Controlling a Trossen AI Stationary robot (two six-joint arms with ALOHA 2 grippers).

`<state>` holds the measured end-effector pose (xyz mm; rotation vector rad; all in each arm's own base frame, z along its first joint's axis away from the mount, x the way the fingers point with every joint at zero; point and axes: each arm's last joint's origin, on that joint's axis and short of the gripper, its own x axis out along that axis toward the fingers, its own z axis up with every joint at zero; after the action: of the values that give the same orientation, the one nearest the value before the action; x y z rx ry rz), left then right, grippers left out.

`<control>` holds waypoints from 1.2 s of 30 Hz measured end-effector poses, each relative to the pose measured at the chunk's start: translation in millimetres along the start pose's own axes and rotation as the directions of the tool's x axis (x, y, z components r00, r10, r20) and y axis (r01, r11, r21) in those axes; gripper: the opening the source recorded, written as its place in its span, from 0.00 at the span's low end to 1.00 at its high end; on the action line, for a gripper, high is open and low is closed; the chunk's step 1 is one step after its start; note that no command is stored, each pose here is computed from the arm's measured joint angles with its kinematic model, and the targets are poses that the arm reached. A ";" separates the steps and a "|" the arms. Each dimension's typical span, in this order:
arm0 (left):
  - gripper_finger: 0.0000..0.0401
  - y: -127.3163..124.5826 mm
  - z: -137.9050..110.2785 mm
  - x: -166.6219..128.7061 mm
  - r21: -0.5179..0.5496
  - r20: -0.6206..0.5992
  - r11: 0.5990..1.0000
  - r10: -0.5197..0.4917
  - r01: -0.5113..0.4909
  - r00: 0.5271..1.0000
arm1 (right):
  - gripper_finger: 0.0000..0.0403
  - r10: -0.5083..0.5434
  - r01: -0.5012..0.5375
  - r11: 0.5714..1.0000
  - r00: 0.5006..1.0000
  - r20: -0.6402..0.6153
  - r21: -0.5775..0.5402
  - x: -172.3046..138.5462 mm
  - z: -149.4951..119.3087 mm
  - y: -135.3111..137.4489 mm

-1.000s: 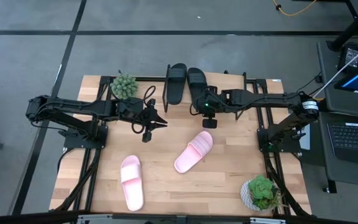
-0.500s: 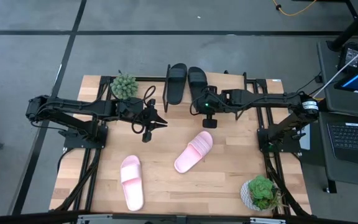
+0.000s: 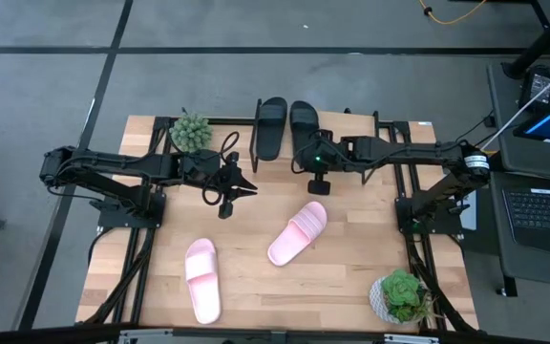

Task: Pick and place slides into the shelf
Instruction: Put the black slide on the shelf

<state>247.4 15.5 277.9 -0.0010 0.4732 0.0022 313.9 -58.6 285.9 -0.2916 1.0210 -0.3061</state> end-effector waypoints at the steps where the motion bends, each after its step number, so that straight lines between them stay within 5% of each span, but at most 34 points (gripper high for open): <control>1: 0.13 0.0 0.0 0.0 0.000 0.000 1.000 0.000 0.000 1.000 | 0.02 -0.003 0.003 1.000 1.000 0.003 0.005 0.3 0.1 -1.4; 36: 0.13 0.1 0.1 0.0 0.000 0.001 1.000 0.000 0.000 1.000 | 0.04 0.036 -0.039 0.998 0.997 0.074 0.043 11.7 7.3 -6.9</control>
<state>247.4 15.6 277.9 -0.0010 0.4727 0.0024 325.1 -68.7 282.8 -0.2416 0.9457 -0.2821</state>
